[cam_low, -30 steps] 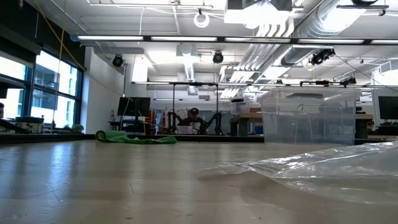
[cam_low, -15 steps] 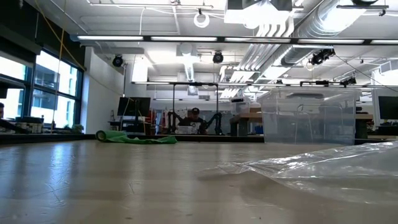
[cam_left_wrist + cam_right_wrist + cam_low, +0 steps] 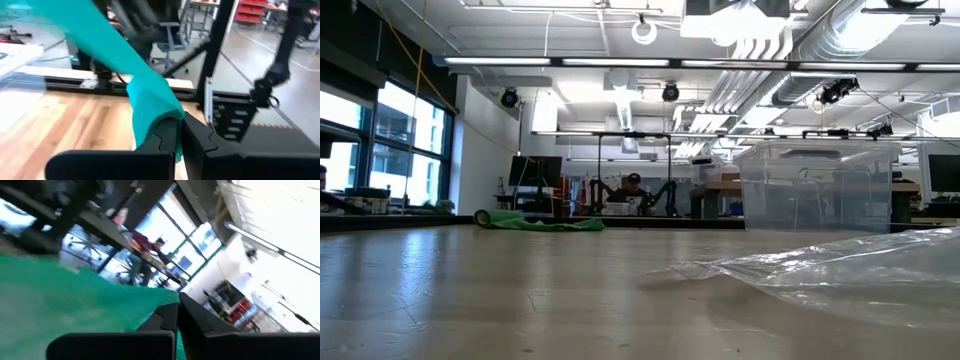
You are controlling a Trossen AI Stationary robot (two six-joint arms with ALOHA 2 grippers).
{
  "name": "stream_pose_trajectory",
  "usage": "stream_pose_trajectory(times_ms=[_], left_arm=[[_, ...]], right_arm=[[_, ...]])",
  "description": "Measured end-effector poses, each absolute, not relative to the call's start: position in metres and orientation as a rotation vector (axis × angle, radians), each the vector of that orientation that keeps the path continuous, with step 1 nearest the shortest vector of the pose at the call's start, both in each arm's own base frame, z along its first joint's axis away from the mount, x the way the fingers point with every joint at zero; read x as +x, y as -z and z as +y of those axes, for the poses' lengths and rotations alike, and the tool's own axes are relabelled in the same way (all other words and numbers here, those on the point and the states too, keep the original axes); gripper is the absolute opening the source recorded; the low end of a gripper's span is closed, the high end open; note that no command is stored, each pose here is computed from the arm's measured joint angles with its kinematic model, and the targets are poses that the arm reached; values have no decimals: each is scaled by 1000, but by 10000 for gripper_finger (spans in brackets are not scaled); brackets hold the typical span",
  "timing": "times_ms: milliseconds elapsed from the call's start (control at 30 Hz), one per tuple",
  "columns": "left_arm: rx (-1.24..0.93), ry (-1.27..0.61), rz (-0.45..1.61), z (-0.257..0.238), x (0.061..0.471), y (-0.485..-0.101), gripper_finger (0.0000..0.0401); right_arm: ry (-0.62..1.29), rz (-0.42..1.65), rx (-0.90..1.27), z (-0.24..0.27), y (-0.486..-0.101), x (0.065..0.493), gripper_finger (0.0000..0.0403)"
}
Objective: Roll bandage
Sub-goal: Roll the blue bandage
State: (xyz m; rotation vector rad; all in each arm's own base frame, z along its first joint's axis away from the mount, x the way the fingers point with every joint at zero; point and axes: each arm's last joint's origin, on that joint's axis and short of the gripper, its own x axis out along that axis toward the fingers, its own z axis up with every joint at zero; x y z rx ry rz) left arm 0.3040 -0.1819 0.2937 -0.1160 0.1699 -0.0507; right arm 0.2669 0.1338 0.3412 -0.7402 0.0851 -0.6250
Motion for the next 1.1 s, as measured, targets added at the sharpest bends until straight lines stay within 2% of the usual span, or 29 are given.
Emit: stream_pose_trajectory(times_ms=[167, 300, 400, 533, 733, 933, 1100], left_arm=[[-131, 29, 229, -194, 293, -287, 2], [-146, -11, 262, -196, 290, -283, 2], [-144, 25, 250, -197, 290, -285, 1], [-120, 101, 211, -202, 289, -290, 1], [-56, 126, 131, -211, 279, -303, 1], [59, -8, 33, -209, 268, -321, 1], [124, -95, -14, -200, 272, -328, 1]], right_arm=[[670, 79, -716, 119, -357, 257, 0], [613, 8, -709, 117, -365, 251, 0], [581, 9, -716, 114, -362, 255, 0], [562, 138, -702, 100, -343, 266, 0], [364, 269, -535, 87, -308, 274, 0], [181, 243, -374, 97, -274, 269, 0], [6, 163, -301, 127, -242, 269, 0]])
